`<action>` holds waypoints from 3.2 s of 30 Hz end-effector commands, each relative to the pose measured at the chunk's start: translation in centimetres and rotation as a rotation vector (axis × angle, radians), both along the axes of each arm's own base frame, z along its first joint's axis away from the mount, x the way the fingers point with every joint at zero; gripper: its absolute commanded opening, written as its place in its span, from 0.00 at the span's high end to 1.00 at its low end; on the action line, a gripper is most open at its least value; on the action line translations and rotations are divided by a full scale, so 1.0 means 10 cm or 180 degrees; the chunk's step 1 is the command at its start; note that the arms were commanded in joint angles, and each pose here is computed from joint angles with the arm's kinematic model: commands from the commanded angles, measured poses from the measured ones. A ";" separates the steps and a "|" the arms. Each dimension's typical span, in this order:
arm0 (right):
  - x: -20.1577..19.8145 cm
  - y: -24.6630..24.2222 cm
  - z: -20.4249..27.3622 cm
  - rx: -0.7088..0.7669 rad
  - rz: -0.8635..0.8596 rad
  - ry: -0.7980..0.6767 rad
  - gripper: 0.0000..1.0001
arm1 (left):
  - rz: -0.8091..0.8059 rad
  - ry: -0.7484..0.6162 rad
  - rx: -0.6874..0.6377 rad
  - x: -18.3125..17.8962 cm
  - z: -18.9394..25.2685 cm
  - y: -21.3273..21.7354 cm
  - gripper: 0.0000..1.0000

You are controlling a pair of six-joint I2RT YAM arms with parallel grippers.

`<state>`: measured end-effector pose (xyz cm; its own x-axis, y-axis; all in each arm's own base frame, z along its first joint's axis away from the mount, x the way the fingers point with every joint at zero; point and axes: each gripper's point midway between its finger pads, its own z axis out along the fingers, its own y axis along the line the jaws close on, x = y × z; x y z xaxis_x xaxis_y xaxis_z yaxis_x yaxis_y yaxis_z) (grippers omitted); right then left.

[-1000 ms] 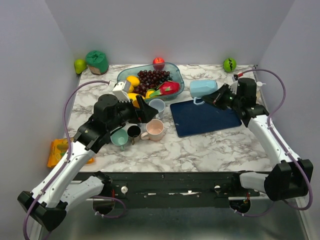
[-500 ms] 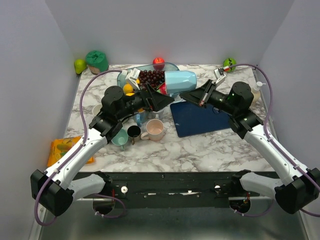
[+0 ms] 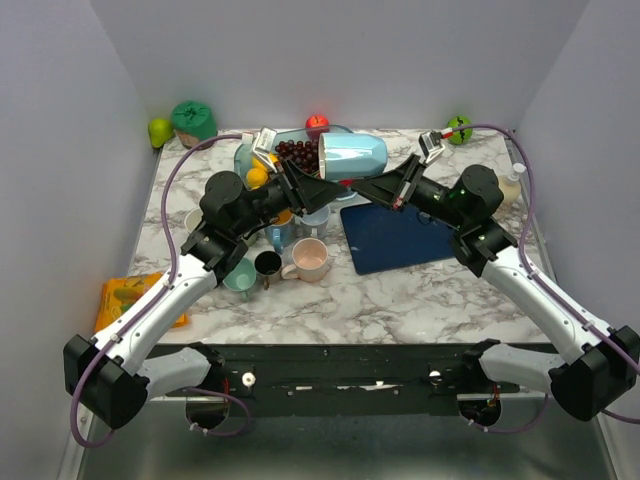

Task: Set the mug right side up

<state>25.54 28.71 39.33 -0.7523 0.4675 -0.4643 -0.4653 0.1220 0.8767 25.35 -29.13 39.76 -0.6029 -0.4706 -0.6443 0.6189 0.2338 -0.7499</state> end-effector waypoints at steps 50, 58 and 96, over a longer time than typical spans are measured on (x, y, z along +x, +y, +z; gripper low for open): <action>-0.02 -1.20 -1.42 -0.2396 -0.1892 0.1081 0.40 | 0.0765 0.0349 0.3237 -0.60 -2.24 0.26 1.00; -0.06 -1.20 -1.55 -0.2471 -0.1850 0.1161 0.39 | 0.0768 0.0345 0.3694 -0.50 -2.67 0.15 1.00; -0.19 -1.62 -0.87 -0.2530 -0.2212 0.0346 0.28 | 0.1285 -0.0446 0.2569 -0.80 -0.26 1.06 0.01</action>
